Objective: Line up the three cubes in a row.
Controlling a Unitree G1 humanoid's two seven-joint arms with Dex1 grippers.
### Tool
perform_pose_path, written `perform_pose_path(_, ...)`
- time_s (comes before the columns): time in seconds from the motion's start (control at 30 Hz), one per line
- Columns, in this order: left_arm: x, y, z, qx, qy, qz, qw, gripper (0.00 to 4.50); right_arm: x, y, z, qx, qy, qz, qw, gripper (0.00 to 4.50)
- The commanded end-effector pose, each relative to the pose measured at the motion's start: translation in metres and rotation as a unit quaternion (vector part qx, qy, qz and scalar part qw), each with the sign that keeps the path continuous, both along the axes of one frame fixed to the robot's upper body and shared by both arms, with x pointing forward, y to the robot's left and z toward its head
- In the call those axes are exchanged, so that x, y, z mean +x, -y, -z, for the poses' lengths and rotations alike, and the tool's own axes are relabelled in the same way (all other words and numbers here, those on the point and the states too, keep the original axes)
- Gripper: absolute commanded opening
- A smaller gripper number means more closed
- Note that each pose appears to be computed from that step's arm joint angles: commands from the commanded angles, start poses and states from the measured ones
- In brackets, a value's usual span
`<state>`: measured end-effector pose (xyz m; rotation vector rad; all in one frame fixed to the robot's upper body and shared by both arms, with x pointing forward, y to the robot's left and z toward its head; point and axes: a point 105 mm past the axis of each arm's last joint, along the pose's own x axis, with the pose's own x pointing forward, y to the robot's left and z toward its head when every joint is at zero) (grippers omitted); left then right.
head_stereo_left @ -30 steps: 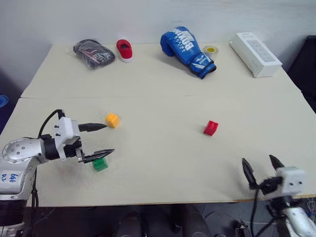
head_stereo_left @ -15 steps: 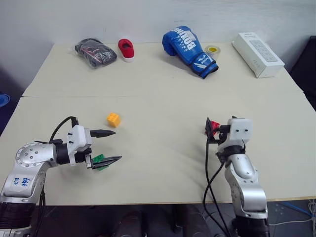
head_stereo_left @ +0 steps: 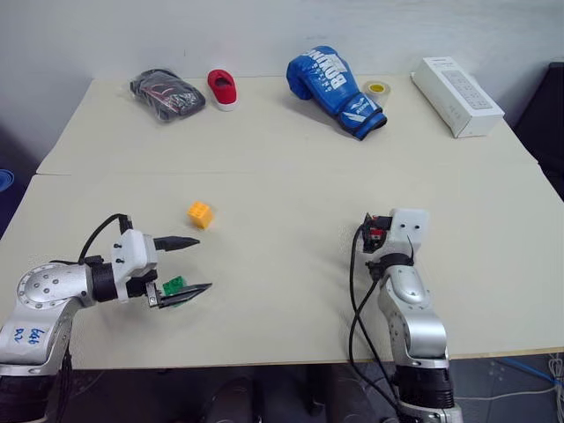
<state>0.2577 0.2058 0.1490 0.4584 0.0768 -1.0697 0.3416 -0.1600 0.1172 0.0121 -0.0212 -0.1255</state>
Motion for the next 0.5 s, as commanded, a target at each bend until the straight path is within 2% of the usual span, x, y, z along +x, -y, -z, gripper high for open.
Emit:
perform_pose_path(0.03,-0.003,0.003,-0.013,0.0,0.028,0.005,1.0,4.5,-0.006,-0.004,-0.007,0.0,0.015,-0.009,1.0,1.97)
perform_pose_path(0.1,-0.004,0.004,-0.013,0.0,0.027,0.004,1.0,4.5,-0.006,-0.004,-0.007,0.001,0.012,-0.016,1.0,1.47)
perform_pose_path(0.17,-0.005,0.003,-0.012,-0.001,0.026,0.002,1.0,4.5,-0.006,-0.012,-0.012,0.004,0.024,-0.059,0.998,1.49)
perform_pose_path(0.27,-0.005,0.003,-0.011,-0.003,0.026,-0.004,1.0,4.5,-0.008,-0.032,-0.037,0.003,0.071,-0.197,0.978,1.49)
perform_pose_path(0.37,-0.004,0.003,-0.01,-0.006,0.027,-0.006,1.0,4.5,-0.022,-0.049,-0.065,-0.03,0.111,-0.405,0.907,1.49)
perform_pose_path(0.43,-0.003,0.004,-0.01,-0.008,0.026,-0.007,1.0,4.5,-0.043,-0.059,-0.069,-0.08,0.108,-0.548,0.826,1.49)
perform_pose_path(0.47,-0.002,0.004,-0.01,-0.008,0.027,-0.007,1.0,4.5,-0.048,-0.059,-0.068,-0.095,0.103,-0.584,0.8,1.49)
perform_pose_path(0.5,-0.002,0.004,-0.01,-0.009,0.027,-0.007,1.0,4.5,-0.059,-0.06,-0.062,-0.125,0.088,-0.635,0.757,1.49)
